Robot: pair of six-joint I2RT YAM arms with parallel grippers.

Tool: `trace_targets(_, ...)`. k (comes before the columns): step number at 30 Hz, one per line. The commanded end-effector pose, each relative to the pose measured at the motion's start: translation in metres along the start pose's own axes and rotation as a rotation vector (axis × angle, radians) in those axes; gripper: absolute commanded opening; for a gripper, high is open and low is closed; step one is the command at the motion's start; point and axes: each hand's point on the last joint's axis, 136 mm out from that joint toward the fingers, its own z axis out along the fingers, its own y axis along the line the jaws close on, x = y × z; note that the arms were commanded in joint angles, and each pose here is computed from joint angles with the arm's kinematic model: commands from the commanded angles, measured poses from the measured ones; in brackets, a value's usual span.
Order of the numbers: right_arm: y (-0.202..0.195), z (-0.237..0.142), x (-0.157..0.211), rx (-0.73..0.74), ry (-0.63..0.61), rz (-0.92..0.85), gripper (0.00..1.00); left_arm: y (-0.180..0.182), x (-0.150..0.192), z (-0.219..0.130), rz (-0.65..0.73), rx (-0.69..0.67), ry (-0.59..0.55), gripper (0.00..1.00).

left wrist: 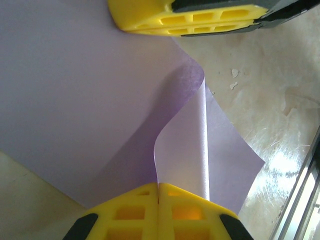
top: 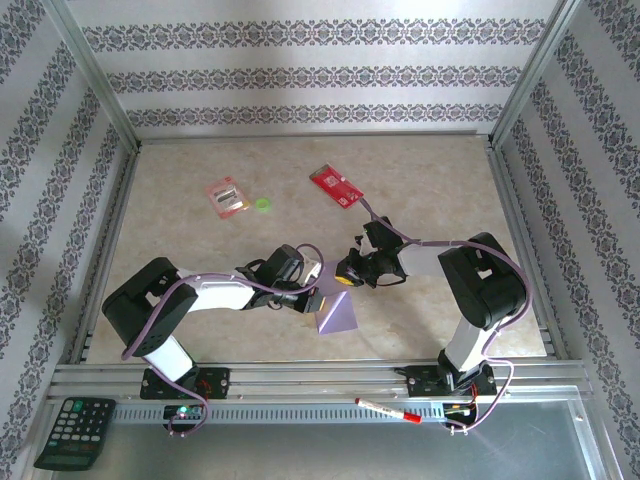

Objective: Fold a paper plane with a square sheet of paper (pick it up from the middle)

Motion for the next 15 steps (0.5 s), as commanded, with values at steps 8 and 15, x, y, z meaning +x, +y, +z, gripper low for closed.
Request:
trace_targets(8,-0.0166,0.0067,0.0056,0.045,0.007,0.019,0.1,0.0044,-0.0082,0.0027,-0.026,0.014,-0.007,0.04)
trace_targets(15,-0.0185,0.0075,0.0062,0.049,0.009,0.023,0.1,0.0065,-0.008,0.0028,-0.031,0.009,-0.003,0.04)
